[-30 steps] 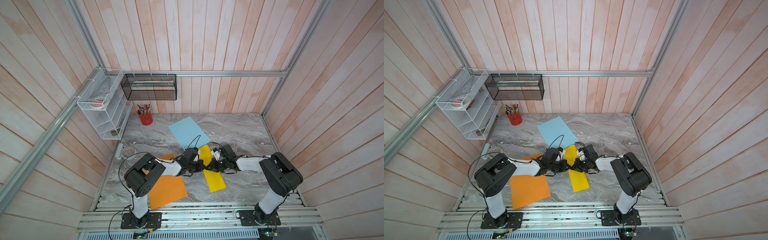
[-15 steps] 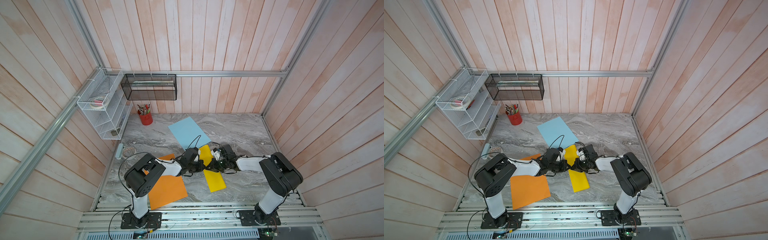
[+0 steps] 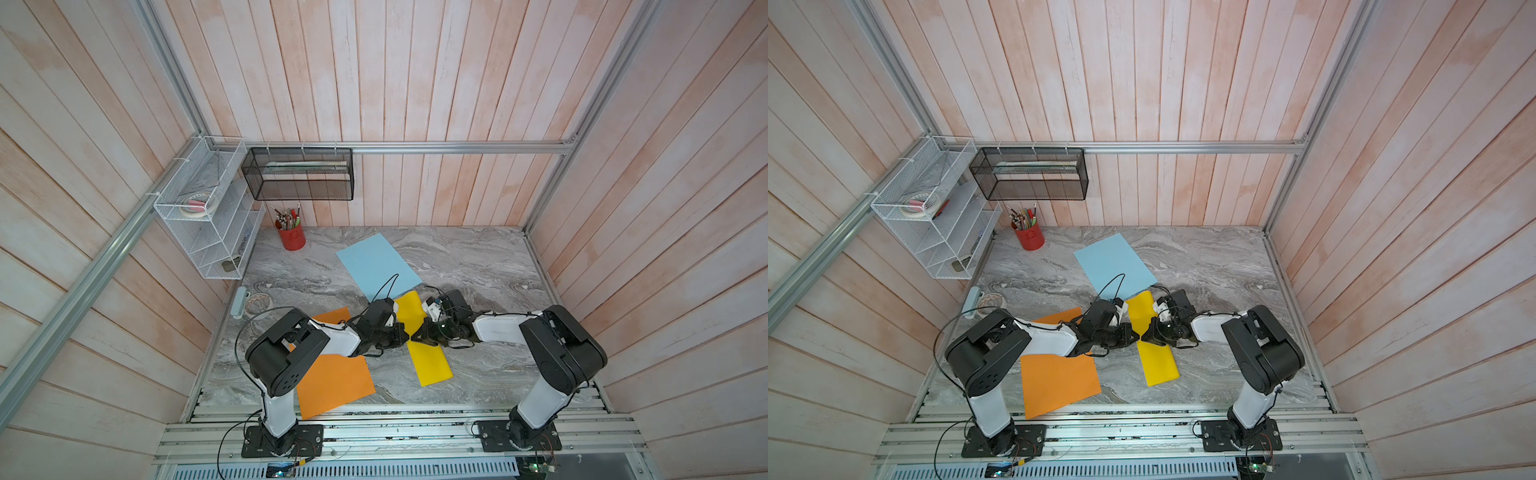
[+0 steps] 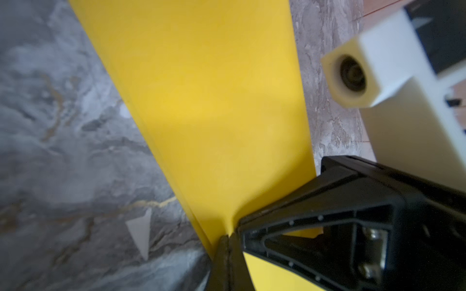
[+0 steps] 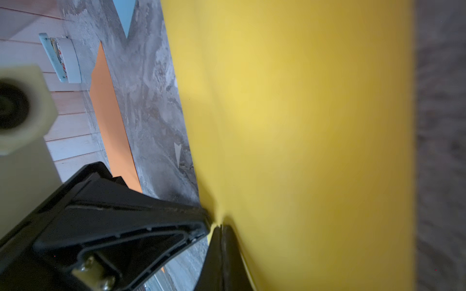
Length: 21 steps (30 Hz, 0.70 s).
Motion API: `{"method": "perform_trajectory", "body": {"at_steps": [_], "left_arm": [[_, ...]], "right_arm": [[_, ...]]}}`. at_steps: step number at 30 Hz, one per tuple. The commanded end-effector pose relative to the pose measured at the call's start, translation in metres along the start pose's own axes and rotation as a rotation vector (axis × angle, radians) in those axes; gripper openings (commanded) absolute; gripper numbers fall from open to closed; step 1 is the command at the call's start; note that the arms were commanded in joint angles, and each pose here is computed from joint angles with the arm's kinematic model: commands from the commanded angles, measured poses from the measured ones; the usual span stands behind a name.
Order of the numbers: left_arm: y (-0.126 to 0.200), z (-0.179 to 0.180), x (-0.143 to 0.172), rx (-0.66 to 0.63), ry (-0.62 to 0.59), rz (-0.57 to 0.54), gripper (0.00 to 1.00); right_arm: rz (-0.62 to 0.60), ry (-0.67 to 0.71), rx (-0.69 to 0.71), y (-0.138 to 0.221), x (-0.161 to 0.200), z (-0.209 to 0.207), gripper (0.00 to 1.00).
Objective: Fold the rectangular paper in half along the long edge
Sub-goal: Fold the paper at the center of the board.
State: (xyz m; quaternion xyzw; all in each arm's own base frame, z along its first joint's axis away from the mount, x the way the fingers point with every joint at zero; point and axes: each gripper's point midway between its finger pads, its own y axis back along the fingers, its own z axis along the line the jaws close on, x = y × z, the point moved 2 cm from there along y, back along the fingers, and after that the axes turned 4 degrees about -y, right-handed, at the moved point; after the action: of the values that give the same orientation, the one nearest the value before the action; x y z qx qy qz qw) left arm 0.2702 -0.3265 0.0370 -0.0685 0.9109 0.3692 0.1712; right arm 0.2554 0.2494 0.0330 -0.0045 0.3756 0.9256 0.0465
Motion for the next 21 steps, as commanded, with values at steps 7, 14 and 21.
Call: {"method": "perform_trajectory", "body": {"at_steps": [7,14,21], "left_arm": [[-0.001,0.002,0.001,-0.011,0.001,0.022,0.0],[-0.002,0.017,0.016,-0.051,0.021,0.057,0.0],[-0.004,0.021,0.02,-0.062,0.025,0.069,0.0]], "right_arm": [[0.037,-0.029,0.054,-0.001,0.015,-0.017,0.0],[-0.006,0.013,-0.043,0.017,-0.009,0.016,0.0],[-0.064,0.021,-0.122,0.044,-0.042,0.024,0.0]]}}
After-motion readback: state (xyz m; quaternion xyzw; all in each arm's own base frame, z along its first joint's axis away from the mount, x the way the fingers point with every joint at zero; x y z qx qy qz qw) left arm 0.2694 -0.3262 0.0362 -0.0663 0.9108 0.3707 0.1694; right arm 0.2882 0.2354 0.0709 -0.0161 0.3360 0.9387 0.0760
